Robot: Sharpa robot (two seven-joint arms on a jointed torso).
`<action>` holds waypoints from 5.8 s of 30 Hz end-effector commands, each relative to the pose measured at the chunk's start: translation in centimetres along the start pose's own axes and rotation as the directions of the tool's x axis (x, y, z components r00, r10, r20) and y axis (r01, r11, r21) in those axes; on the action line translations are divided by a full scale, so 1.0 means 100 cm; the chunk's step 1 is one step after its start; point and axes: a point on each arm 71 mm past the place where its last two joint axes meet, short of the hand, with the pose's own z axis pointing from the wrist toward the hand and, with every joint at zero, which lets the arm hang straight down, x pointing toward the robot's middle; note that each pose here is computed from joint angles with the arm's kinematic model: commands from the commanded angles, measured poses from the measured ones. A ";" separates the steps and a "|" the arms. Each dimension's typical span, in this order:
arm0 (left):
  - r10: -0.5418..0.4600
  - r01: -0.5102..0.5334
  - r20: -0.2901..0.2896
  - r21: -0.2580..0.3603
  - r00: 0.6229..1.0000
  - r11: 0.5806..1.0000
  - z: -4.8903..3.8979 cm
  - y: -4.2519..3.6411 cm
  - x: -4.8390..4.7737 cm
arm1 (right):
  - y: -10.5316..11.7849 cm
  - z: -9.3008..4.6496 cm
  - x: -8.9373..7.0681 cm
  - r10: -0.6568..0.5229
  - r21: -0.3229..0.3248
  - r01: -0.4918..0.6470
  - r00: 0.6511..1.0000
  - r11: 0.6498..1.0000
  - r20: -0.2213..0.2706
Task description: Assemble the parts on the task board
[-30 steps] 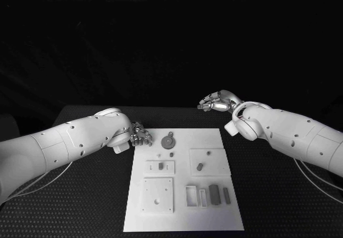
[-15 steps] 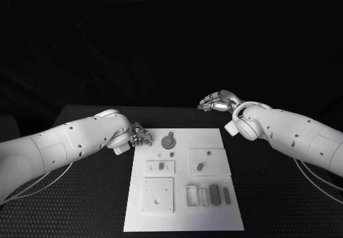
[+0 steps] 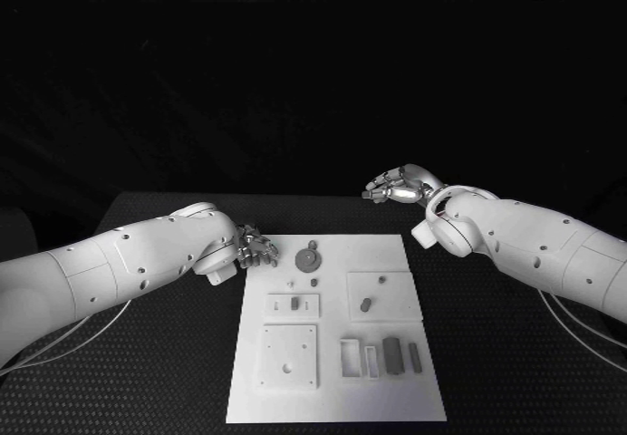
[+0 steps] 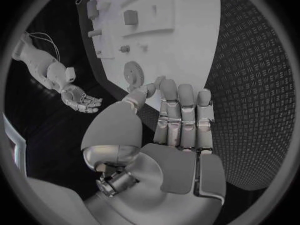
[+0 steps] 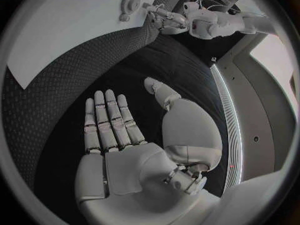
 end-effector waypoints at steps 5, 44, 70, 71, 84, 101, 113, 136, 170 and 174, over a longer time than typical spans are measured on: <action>-0.014 0.014 -0.003 0.004 1.000 1.000 -0.0023 0.0005 0.0045 | 0.001 0.000 0.000 0.003 -0.012 -0.003 1.000 1.000 -0.002; 0.020 -0.016 -0.084 0.049 0.996 0.999 -0.0424 0.0040 0.0056 | -0.002 -0.002 -0.004 0.002 -0.007 -0.002 1.000 1.000 0.005; 0.103 -0.093 -0.176 0.063 0.979 0.994 -0.0543 0.0014 0.0396 | -0.003 -0.003 -0.006 0.001 -0.003 -0.001 1.000 1.000 0.007; 0.110 -0.100 -0.175 0.064 0.978 0.993 -0.0545 0.0019 0.0404 | -0.003 -0.003 -0.005 0.001 -0.003 -0.001 1.000 1.000 0.007; 0.133 -0.123 -0.166 0.066 0.977 0.990 -0.0555 0.0038 0.0428 | -0.003 -0.003 -0.005 0.001 -0.004 -0.001 1.000 1.000 0.005; 0.183 -0.174 -0.152 0.071 0.971 0.982 -0.0539 0.0034 0.0467 | -0.003 -0.003 -0.005 0.001 -0.005 -0.001 1.000 1.000 0.007; 0.198 -0.189 -0.152 0.075 0.968 0.979 -0.0533 0.0026 0.0471 | -0.002 -0.002 -0.004 0.002 -0.005 -0.002 1.000 1.000 0.004; 0.215 -0.203 -0.160 0.087 0.963 0.975 -0.0522 0.0004 0.0493 | -0.002 -0.002 -0.003 0.003 -0.005 -0.003 1.000 1.000 0.002; 0.247 -0.233 -0.160 0.099 0.956 0.967 -0.0514 -0.0009 0.0524 | -0.002 -0.003 -0.004 0.005 -0.006 -0.005 1.000 1.000 0.001; 0.247 -0.234 -0.162 0.099 0.955 0.967 -0.0509 -0.0008 0.0529 | -0.002 -0.003 -0.004 0.005 -0.006 -0.005 1.000 1.000 0.001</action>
